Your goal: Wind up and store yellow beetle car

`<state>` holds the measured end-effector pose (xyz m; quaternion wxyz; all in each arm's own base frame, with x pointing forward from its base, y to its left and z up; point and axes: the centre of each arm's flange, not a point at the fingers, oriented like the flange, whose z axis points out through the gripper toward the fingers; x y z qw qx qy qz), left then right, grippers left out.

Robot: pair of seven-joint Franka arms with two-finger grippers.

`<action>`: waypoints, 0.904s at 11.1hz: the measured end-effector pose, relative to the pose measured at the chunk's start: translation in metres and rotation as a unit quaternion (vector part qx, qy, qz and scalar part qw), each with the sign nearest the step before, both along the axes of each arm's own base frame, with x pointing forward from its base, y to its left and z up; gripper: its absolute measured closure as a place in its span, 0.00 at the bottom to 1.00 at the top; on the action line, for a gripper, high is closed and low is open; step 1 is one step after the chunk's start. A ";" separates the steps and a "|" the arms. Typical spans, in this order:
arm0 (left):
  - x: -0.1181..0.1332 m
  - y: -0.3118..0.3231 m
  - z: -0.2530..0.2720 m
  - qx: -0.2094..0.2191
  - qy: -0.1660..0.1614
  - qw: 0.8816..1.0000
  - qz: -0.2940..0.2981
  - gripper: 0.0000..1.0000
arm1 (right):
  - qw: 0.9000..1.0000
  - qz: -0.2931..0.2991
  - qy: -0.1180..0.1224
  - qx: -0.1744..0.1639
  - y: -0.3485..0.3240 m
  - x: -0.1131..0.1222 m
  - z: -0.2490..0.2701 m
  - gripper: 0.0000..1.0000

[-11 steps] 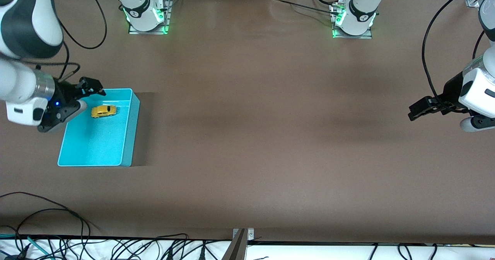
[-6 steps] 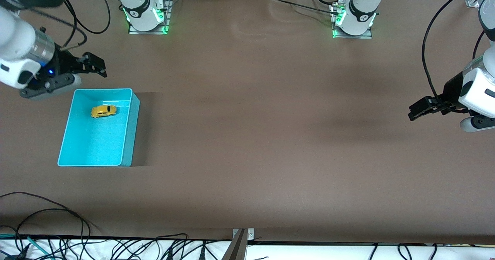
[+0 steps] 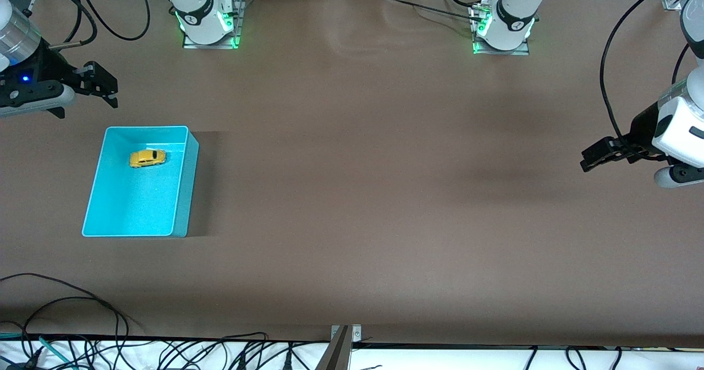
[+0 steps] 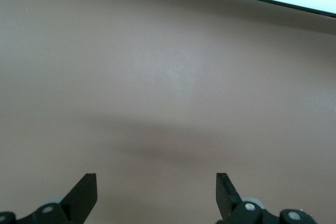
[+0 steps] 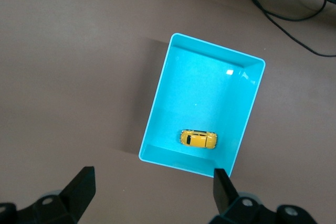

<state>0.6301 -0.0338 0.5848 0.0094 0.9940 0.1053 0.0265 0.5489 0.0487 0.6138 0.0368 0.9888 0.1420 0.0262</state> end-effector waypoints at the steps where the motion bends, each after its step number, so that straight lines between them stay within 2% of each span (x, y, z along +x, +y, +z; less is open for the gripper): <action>1: 0.000 0.000 0.000 0.000 0.000 1.000 0.000 0.00 | 1.000 -0.025 0.000 0.003 0.000 0.000 -0.001 0.00; 4: 0.000 0.000 0.000 0.000 0.000 1.000 0.000 0.00 | 0.998 -0.069 0.000 0.006 -0.006 0.000 -0.001 0.00; 10: 0.000 0.000 0.000 0.000 0.000 1.000 0.000 0.00 | 0.996 -0.089 0.002 0.000 -0.032 0.005 -0.005 0.00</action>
